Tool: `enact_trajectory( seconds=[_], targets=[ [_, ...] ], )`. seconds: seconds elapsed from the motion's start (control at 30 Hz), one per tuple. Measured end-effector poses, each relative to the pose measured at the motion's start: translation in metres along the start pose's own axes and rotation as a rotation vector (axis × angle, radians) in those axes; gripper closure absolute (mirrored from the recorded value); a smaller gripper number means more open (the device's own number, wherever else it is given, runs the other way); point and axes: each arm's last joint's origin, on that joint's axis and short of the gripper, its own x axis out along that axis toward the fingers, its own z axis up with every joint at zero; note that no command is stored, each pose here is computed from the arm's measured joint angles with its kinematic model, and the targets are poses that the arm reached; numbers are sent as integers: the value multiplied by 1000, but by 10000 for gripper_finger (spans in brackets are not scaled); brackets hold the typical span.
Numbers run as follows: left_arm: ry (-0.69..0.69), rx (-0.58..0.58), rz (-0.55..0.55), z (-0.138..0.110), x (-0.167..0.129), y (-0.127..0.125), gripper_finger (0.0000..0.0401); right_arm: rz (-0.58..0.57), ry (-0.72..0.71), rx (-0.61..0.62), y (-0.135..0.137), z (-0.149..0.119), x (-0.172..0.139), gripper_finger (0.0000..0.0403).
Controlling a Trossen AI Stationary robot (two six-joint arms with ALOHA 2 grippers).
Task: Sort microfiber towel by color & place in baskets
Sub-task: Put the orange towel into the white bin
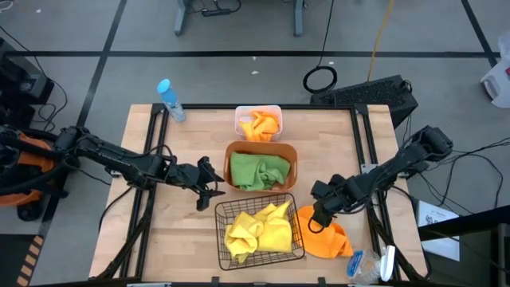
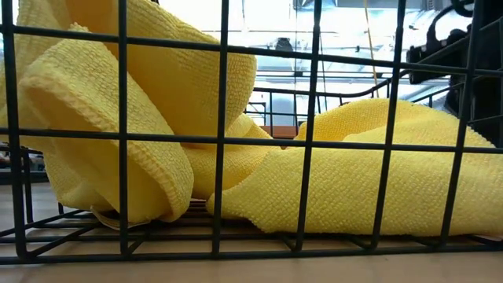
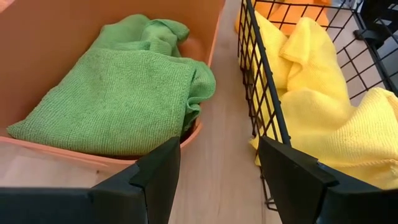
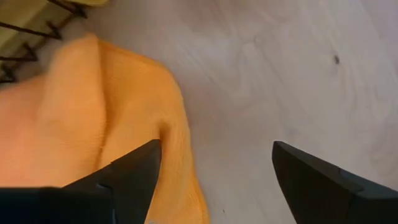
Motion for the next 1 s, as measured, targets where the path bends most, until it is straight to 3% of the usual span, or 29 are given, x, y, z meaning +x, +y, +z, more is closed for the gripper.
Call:
enact_trajectory(
  seconds=[0.4,0.67,0.83,1.0],
  targets=[
    [4,2,1,0,0,0,178,14,86,-9,10,-6,43,104],
    [4,1,1,0,0,0,178,4,104,-30,15,-6,58,127],
    [2,2,7,0,0,0,178,-3,91,-3,15,-4,60,163],
    [1,2,8,0,0,0,178,-2,85,12,12,-1,60,239]
  ],
)
